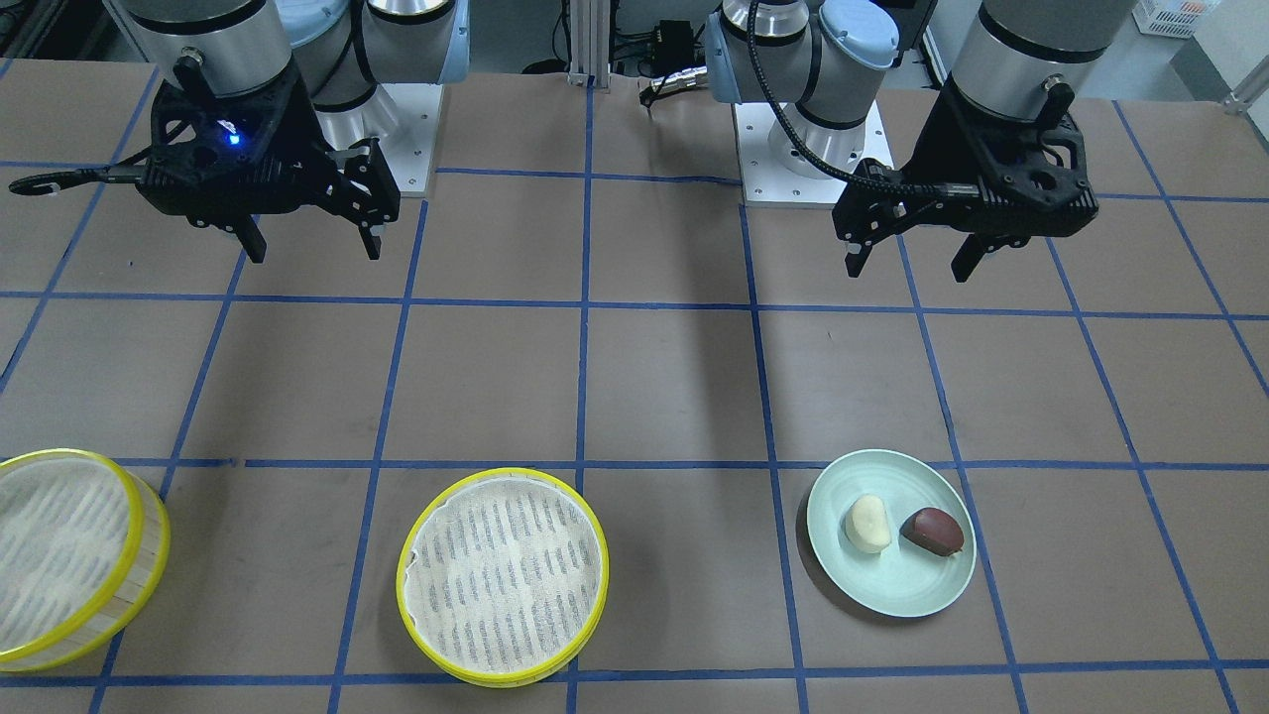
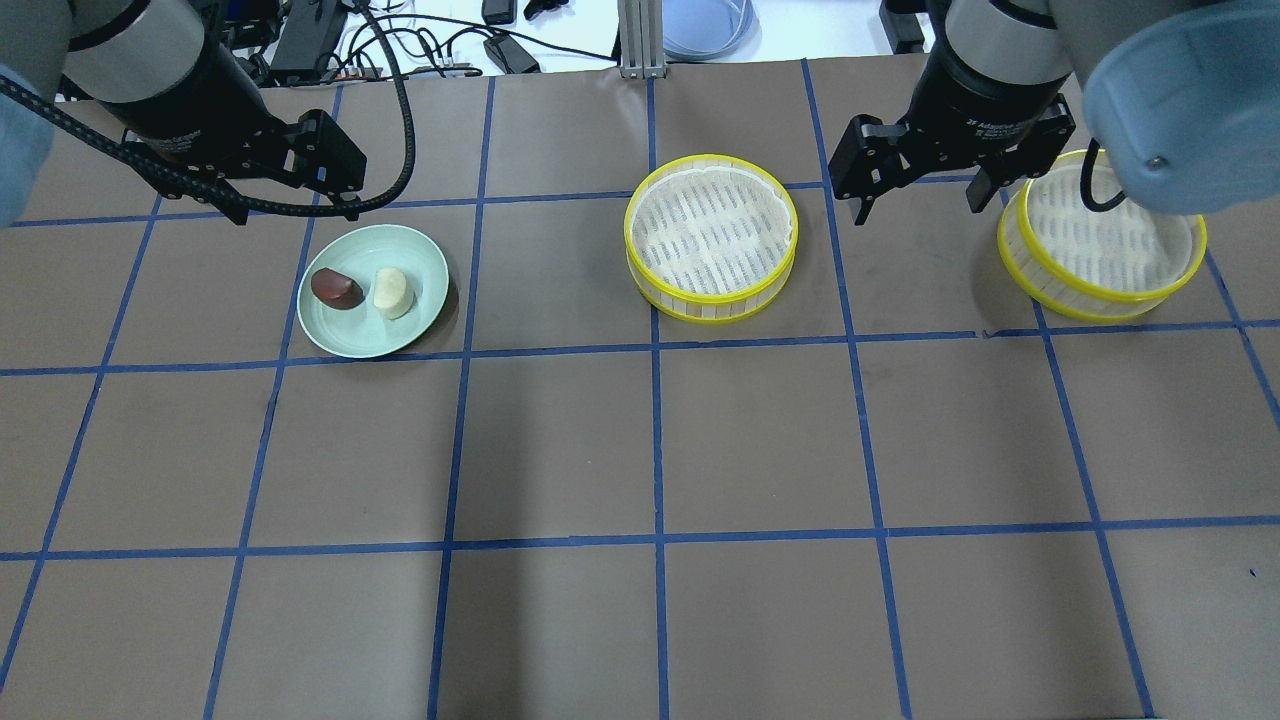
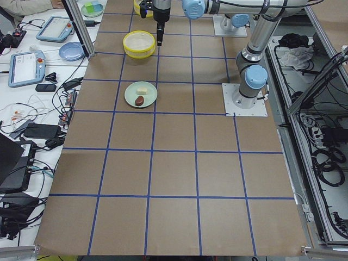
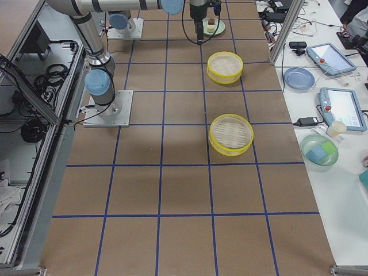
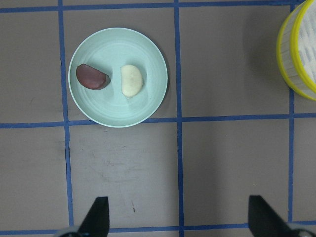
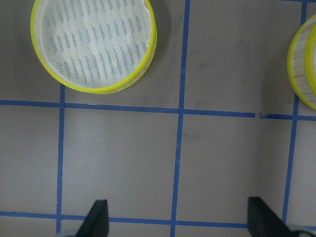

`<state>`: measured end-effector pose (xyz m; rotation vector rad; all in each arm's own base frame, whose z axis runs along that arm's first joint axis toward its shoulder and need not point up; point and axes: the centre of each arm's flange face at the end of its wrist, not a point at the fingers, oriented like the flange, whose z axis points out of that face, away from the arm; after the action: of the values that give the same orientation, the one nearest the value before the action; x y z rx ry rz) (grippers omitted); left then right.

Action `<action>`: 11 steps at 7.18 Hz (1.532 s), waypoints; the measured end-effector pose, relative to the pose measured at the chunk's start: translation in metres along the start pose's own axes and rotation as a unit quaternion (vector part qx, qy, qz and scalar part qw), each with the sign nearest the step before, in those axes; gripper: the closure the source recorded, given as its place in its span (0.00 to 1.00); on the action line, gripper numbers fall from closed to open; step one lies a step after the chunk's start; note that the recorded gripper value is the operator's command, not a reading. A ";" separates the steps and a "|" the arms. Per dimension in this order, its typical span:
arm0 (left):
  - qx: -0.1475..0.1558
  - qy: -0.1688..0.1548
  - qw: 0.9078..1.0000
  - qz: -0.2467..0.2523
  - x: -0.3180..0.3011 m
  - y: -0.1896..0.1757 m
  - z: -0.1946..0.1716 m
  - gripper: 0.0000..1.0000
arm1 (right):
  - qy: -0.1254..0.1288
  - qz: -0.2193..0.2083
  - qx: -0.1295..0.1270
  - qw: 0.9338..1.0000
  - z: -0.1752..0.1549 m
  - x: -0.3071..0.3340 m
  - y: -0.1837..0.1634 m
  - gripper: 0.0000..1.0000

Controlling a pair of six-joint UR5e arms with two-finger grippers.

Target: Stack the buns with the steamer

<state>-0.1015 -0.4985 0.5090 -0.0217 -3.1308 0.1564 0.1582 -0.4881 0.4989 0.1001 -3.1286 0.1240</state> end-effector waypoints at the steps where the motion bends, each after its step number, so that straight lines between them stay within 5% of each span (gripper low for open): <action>1: -0.001 0.000 1.000 0.000 0.000 0.000 0.000 0.00 | 0.000 0.000 0.000 1.000 0.000 0.000 0.000 0.00; 11: -0.019 0.001 1.000 -0.004 -0.005 0.007 0.003 0.00 | 0.006 -0.029 -0.006 1.000 0.015 0.014 -0.014 0.00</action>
<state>-0.0960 -0.4920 0.5049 -0.0090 -3.1316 0.0960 0.1452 -0.5041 0.4854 0.1879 -3.1098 0.1048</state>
